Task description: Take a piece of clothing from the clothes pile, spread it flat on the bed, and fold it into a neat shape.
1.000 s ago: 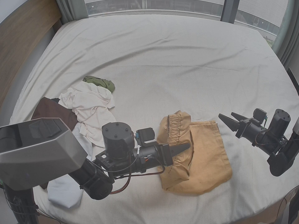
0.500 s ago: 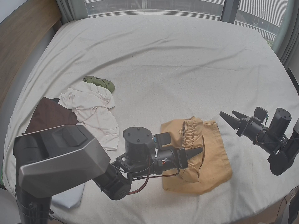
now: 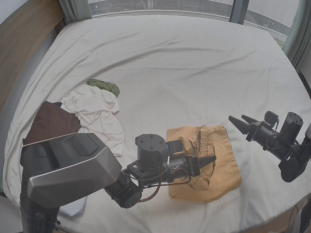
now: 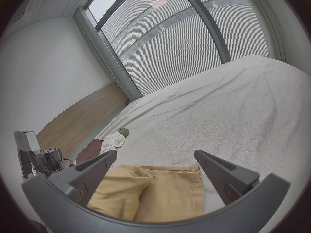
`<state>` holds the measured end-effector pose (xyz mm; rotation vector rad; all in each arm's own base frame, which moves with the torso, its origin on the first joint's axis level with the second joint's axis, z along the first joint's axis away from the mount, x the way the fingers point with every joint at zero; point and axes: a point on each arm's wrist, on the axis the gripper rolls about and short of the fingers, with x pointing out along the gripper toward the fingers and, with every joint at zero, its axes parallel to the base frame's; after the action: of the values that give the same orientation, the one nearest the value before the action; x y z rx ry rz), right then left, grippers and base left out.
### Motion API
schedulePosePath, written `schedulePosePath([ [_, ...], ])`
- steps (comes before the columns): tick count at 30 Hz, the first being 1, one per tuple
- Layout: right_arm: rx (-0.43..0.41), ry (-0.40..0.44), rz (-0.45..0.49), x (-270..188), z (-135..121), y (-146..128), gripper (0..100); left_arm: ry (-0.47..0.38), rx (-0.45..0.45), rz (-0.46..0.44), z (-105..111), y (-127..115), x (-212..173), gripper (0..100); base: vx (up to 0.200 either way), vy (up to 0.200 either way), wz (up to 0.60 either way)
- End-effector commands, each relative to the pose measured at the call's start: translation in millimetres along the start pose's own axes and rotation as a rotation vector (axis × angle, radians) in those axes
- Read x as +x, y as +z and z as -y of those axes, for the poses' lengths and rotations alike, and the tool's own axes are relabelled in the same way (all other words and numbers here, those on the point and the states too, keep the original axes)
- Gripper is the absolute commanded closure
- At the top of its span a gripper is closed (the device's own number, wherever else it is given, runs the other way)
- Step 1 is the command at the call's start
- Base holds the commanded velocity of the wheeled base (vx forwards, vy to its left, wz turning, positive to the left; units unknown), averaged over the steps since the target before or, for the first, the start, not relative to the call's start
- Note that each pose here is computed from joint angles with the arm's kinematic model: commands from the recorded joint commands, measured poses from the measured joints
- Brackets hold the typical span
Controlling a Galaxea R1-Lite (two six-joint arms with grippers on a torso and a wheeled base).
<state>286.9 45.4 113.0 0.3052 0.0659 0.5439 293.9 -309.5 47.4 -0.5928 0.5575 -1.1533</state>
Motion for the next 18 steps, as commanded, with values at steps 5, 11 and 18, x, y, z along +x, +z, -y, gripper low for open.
schedulePosePath([
  [5,-0.002,0.001,-0.001,-0.2,-0.2,-0.2,0,0.037,0.015,0.055,-0.6,1.4,7.9,0,0.0,0.0,0.0],
  [11,-0.001,0.0,-0.002,-0.5,-0.2,-0.5,0,0.051,0.013,0.065,-2.8,3.5,4.6,0,0.0,0.0,0.0],
  [18,0.002,0.001,-0.015,-1.5,-1.2,-3.5,0,0.115,0.06,0.127,-1.4,22.5,-22.9,0,0.0,0.0,0.0],
])
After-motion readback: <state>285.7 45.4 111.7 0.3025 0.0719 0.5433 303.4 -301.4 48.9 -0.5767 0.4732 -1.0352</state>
